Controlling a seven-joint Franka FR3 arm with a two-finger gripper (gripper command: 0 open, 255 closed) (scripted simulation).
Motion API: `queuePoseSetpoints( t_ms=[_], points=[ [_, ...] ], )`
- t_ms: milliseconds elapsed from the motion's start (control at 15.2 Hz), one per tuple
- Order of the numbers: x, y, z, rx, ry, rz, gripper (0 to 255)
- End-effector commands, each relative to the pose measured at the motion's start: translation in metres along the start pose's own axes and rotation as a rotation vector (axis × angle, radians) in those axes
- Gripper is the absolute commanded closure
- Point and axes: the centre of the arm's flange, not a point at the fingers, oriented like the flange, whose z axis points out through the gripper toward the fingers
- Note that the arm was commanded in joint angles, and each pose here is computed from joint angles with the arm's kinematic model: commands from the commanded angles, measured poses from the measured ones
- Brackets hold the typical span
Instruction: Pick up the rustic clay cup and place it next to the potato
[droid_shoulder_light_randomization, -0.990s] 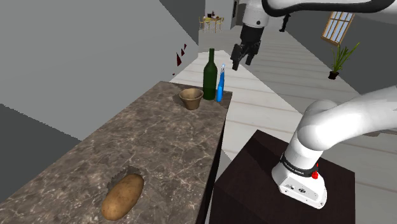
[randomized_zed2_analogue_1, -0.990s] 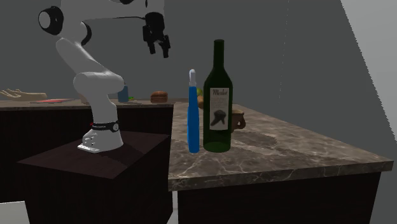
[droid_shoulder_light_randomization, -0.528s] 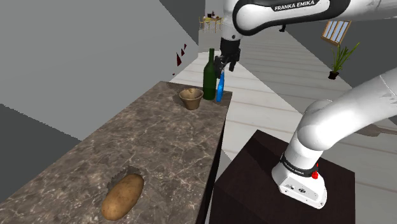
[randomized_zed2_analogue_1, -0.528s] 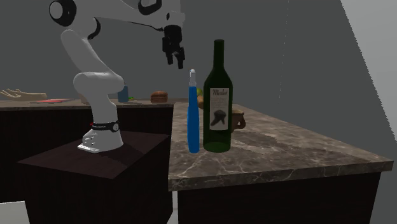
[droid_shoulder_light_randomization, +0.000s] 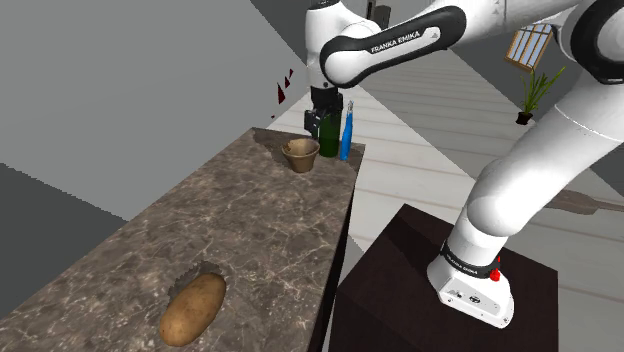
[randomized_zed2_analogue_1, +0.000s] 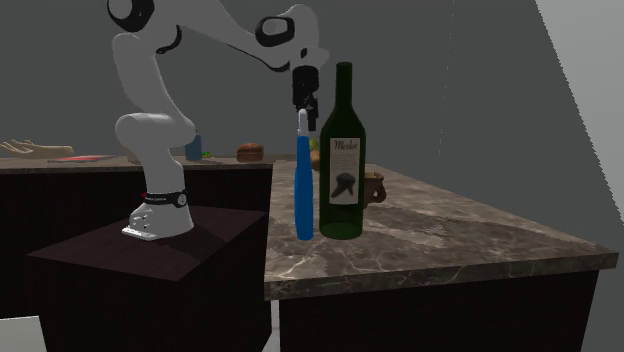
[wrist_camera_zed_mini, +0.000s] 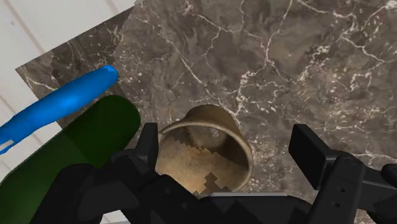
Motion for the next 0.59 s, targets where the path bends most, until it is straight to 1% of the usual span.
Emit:
queuePoseSetpoints(
  t_ms=[0, 528],
  points=[
    [0.021, -0.011, 0.018, -0.023, -0.004, -0.017, 0],
    [0.094, -0.062, 0.089, -0.114, -0.021, -0.080, 0]
  ],
)
